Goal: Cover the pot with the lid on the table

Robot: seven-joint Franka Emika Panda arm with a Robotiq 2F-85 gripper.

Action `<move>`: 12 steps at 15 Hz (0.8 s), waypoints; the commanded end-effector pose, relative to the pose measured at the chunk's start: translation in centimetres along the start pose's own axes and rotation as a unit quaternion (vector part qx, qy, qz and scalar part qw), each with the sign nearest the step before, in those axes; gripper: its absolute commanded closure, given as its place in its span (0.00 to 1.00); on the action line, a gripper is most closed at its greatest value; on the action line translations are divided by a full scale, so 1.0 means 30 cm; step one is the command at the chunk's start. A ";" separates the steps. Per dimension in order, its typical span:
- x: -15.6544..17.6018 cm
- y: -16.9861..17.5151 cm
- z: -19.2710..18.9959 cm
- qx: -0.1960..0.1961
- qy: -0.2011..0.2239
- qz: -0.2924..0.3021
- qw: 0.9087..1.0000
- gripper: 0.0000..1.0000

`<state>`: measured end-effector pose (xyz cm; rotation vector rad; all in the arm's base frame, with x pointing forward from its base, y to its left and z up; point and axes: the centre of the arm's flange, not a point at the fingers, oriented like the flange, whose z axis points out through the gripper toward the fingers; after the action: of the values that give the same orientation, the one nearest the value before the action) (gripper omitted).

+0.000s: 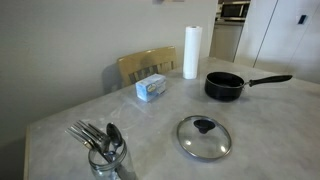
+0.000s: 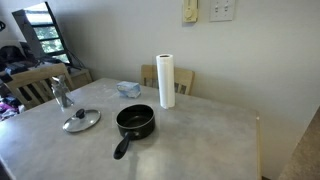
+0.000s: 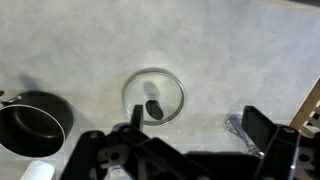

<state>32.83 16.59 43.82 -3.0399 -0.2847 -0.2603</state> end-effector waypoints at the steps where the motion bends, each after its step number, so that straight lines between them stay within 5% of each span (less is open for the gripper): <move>1: 0.003 0.026 0.052 -0.007 0.017 -0.042 0.999 0.00; 8: 0.121 0.113 0.241 0.028 0.009 -0.239 0.971 0.00; 9: 0.057 0.092 0.151 0.008 0.008 -0.196 0.980 0.00; 12: 0.083 0.111 0.221 0.016 0.004 -0.224 0.974 0.00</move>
<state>36.95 14.38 37.52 -2.9017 -0.9663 -0.2891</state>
